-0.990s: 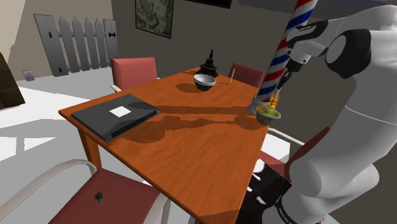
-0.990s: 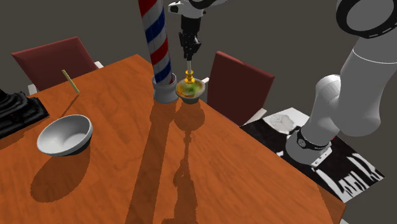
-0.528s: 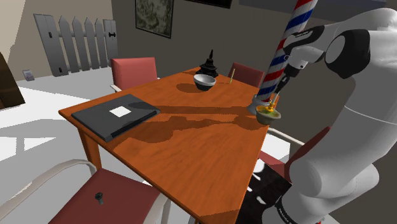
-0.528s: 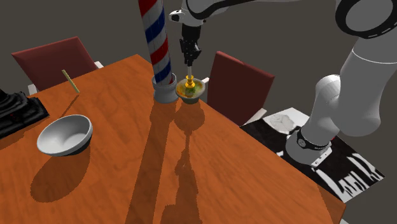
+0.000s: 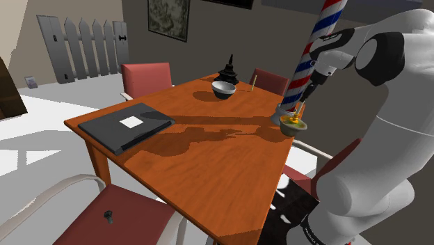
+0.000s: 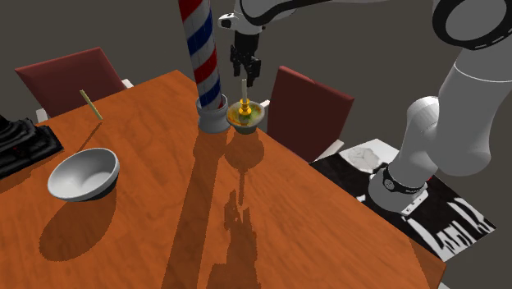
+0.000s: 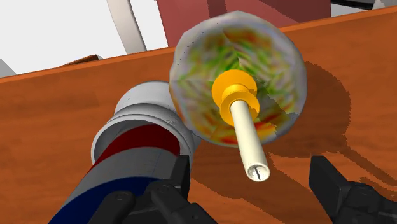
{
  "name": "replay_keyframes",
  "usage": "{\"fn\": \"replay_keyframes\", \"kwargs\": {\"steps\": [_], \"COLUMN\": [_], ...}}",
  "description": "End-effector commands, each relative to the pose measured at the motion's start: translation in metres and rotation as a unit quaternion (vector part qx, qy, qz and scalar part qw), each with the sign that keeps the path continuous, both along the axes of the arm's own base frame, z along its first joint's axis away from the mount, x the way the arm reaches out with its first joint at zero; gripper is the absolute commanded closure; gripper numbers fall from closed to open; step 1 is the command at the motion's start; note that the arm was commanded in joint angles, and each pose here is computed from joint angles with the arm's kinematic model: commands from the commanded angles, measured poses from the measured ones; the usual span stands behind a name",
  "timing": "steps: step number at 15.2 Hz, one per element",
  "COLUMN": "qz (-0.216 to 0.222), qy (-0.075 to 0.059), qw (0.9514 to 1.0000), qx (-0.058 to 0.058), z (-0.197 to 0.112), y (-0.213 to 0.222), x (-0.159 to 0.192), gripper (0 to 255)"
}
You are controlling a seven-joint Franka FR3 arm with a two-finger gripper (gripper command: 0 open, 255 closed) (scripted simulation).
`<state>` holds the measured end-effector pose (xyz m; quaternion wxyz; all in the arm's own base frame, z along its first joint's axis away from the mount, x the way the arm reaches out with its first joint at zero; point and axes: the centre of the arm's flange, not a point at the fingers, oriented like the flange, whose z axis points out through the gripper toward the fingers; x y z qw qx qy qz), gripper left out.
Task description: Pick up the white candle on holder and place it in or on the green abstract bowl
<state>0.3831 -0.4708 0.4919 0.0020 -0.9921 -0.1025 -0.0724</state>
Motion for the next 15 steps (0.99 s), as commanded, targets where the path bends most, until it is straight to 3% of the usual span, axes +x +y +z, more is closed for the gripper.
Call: {"fn": "replay_keyframes", "kwargs": {"steps": [1,3,7,15], "qz": [0.000,0.000,0.000,0.000], "qy": [0.000,0.000,0.000,0.000], "qw": [1.0000,1.0000,1.0000,1.0000], "qx": [0.000,0.000,0.000,0.000], "z": [0.000,0.000,0.049,0.049], "y": [0.000,0.000,-0.001,-0.001], "x": [0.000,0.000,-0.007,-0.007], "gripper": [0,0,0,0]}}
